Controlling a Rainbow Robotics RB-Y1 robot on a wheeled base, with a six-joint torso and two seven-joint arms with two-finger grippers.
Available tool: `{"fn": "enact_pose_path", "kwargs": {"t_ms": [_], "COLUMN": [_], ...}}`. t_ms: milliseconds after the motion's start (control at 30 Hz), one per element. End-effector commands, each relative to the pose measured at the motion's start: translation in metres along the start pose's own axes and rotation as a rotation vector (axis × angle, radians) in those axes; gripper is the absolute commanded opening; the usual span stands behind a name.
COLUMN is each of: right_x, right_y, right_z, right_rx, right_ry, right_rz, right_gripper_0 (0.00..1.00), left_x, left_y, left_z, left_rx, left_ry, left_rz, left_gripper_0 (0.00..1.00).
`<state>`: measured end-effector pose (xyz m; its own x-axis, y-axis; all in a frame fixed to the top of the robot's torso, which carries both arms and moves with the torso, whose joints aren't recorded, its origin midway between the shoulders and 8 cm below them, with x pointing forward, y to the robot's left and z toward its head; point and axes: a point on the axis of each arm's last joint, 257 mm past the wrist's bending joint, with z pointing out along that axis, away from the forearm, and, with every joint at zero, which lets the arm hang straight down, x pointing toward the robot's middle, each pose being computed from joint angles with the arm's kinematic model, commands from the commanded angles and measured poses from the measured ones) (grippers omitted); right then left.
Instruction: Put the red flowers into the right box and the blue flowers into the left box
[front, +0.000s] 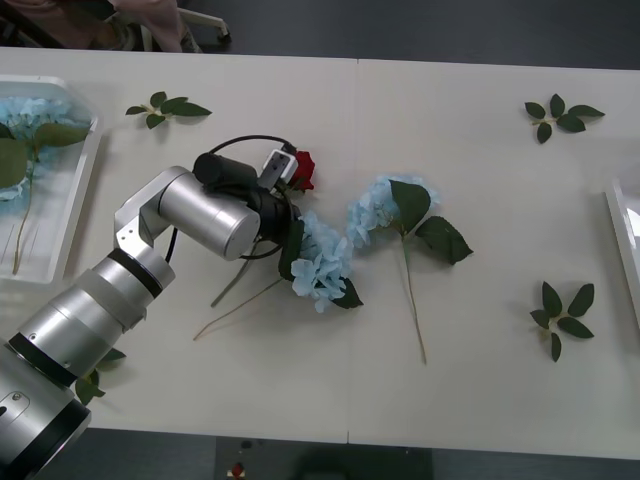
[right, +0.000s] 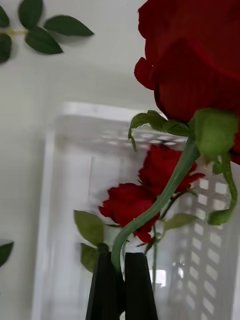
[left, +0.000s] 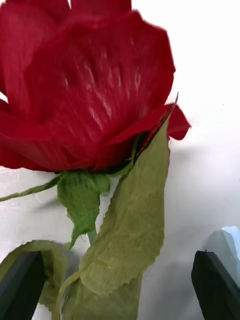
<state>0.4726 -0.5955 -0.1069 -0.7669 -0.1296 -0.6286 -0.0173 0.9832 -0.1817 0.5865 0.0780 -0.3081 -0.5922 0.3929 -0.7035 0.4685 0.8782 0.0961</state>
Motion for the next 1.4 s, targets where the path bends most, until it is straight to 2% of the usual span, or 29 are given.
{"fn": "enact_pose_path", "kwargs": {"t_ms": [33, 400, 467, 700, 767, 833, 867, 900, 967, 1000, 1133, 1400], "right_x": [0.013, 0.071, 0.083, 0.105, 0.108, 0.111, 0.112, 0.112, 0.112, 0.112, 0.102, 0.047], "right_y": [-0.029, -0.033, -0.027, -0.006, -0.002, 0.002, 0.002, 0.003, 0.003, 0.003, 0.004, 0.027], "right_z": [-0.002, 0.043, 0.056, 0.087, 0.093, 0.097, 0.097, 0.098, 0.098, 0.098, 0.094, 0.045], "right_rx": [0.079, 0.114, 0.099, 0.077, 0.073, 0.072, 0.074, 0.072, 0.071, 0.072, 0.074, 0.018], "right_ry": [-0.049, -0.038, -0.034, -0.034, -0.034, -0.030, -0.029, -0.029, -0.029, -0.029, -0.047, -0.117], "right_rz": [-0.094, -0.088, -0.058, -0.019, -0.012, -0.011, -0.011, -0.011, -0.010, -0.011, -0.030, -0.120], "right_gripper_0": [0.00, 0.00, 0.00, 0.05, 0.12, 0.25, 0.41, 0.75, 0.95, 1.00, 1.00, 1.00], "left_x": [-0.020, -0.013, -0.016, -0.015, -0.015, -0.014, -0.015, -0.014, -0.016, -0.017, -0.016, -0.031], "left_y": [0.000, 0.002, 0.003, 0.006, 0.005, 0.008, 0.009, 0.009, 0.011, 0.011, 0.015, 0.020], "left_z": [-0.004, -0.001, -0.002, -0.002, -0.001, -0.001, -0.002, -0.002, -0.002, -0.002, -0.002, -0.006], "left_rx": [0.011, 0.013, 0.010, 0.001, 0.000, -0.004, -0.005, -0.007, -0.011, -0.013, -0.025, -0.031], "left_ry": [-0.037, -0.024, -0.032, -0.031, -0.032, -0.030, -0.031, -0.031, -0.036, -0.040, -0.042, -0.093], "left_rz": [-0.080, -0.103, -0.101, -0.093, -0.093, -0.090, -0.091, -0.089, -0.080, -0.080, -0.068, -0.064], "left_gripper_0": [0.80, 0.70, 0.61, 0.43, 0.37, 0.23, 0.17, 0.08, 0.04, 0.03, 0.00, 0.00]}}
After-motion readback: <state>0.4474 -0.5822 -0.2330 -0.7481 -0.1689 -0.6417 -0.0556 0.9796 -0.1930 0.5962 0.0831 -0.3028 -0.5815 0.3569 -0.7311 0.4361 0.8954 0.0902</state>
